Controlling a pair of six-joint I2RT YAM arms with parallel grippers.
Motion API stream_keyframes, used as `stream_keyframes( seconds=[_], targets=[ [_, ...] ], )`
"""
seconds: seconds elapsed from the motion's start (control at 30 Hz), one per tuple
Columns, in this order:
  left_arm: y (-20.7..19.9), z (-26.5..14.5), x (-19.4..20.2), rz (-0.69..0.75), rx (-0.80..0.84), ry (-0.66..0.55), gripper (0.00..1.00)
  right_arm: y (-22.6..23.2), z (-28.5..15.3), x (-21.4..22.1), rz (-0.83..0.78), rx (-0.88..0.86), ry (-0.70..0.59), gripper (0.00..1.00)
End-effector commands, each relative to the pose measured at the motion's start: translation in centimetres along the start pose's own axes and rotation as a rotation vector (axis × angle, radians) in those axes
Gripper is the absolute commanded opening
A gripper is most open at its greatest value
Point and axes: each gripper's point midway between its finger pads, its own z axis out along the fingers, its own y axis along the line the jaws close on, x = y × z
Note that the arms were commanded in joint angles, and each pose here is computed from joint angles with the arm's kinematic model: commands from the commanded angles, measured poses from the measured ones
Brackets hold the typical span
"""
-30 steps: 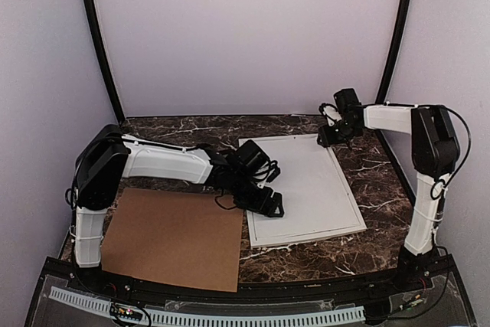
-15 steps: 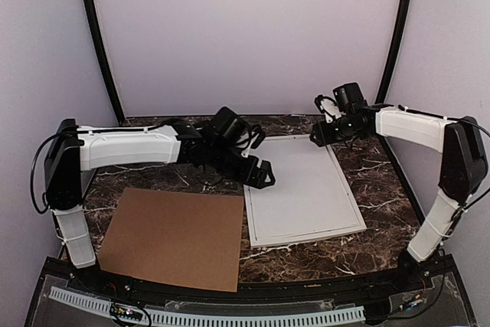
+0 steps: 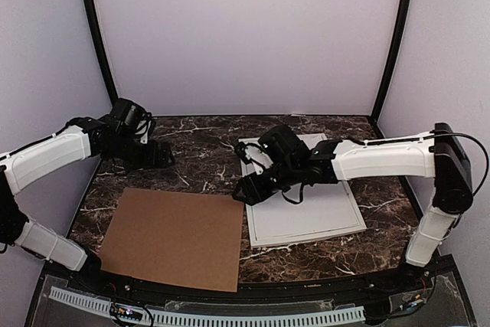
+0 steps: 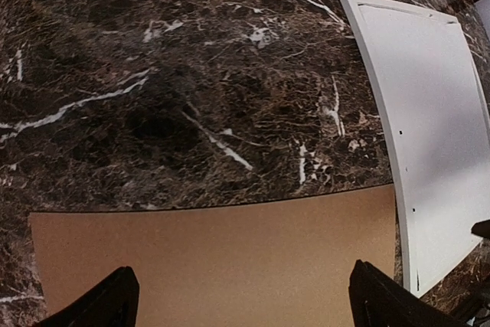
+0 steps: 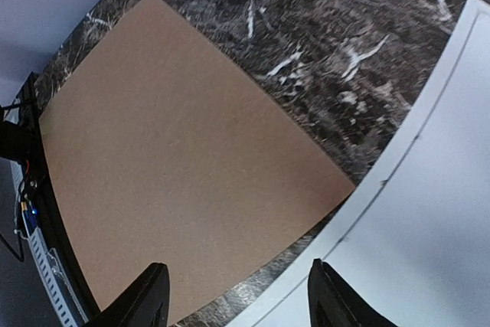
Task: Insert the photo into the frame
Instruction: Adjust the backboard at the center of the board.
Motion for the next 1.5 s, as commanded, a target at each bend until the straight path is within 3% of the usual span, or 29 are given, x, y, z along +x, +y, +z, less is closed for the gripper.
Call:
stream_keyframes(
  seconds=[0.0,0.2,0.67,1.27,1.47],
  targets=[
    [3.9,-1.2,1.1,-0.068,-0.031,0.011,0.99,2.9,3.8,2.3,0.035,-0.027,0.076,0.62],
    [6.0,-0.6,2.0,-0.154,0.005,0.027,0.99,3.4,4.6,7.5,0.049,0.018,0.206,0.60],
    [5.2,0.4,2.1,-0.176,0.070,0.015,0.99,-0.1,-0.1,13.7,0.209,0.091,0.254,0.62],
    [5.4,1.8,2.9,-0.185,0.078,0.042,0.99,-1.0,1.0,16.2,0.251,0.058,0.327,0.61],
    [5.3,1.9,2.6,-0.178,0.079,0.039,0.99,-1.4,-1.0,13.6,0.261,0.060,0.245,0.62]
  ],
)
